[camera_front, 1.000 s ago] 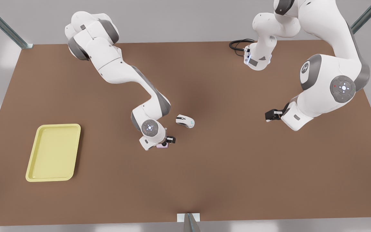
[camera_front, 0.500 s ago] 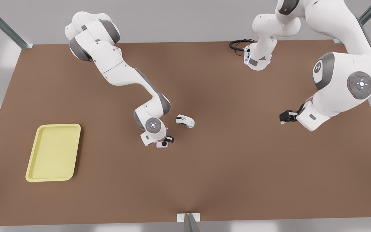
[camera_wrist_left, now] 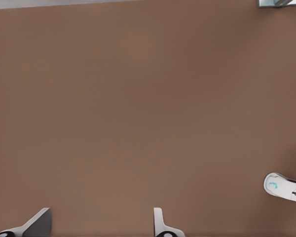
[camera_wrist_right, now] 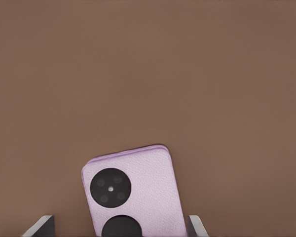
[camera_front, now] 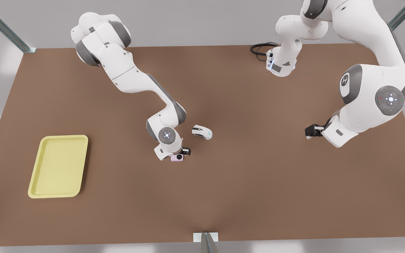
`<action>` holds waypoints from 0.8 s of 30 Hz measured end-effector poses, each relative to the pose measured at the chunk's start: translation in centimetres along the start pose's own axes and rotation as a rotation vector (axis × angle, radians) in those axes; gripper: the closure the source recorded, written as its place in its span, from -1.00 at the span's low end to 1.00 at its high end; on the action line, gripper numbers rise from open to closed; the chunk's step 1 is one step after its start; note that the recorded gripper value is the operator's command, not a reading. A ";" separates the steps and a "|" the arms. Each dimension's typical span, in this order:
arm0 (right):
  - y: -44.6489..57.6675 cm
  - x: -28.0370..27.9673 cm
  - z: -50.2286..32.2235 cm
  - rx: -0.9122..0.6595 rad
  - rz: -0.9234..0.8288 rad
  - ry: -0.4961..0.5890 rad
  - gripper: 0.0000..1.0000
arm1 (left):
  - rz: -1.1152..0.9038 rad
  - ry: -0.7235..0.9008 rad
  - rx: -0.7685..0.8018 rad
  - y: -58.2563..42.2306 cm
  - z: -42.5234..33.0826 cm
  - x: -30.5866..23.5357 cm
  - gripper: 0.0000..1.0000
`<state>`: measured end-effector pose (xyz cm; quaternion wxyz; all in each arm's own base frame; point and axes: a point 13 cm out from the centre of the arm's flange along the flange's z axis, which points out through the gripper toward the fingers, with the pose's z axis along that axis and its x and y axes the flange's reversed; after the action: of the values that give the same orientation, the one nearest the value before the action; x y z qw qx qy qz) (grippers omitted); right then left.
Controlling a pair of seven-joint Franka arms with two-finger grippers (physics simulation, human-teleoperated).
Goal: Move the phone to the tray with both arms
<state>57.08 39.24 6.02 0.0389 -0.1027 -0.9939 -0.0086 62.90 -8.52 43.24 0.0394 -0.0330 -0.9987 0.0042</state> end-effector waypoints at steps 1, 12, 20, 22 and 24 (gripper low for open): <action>-0.1 0.0 0.0 0.002 -0.010 0.001 -1.00 | 0.001 0.001 0.000 0.0 0.1 0.0 -1.00; -0.9 2.3 2.6 0.030 -0.140 0.029 -1.00 | 0.010 0.008 0.002 -0.1 1.0 -0.5 -1.00; -0.9 2.1 3.2 0.019 -0.213 0.022 -1.00 | 0.014 -0.001 0.003 -0.1 1.0 -0.8 -1.00; -1.0 2.2 3.4 0.019 -0.227 0.023 -0.91 | 0.014 -0.002 0.003 -0.1 1.0 -0.8 -1.00; -1.1 2.2 3.5 0.019 -0.237 0.025 -0.85 | 0.015 -0.003 0.003 -0.1 1.0 -0.8 -1.00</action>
<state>54.45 38.70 2.66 0.0509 0.0161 -0.9986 -0.0051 63.63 -8.68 42.20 0.0378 -0.0405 -0.9984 0.0060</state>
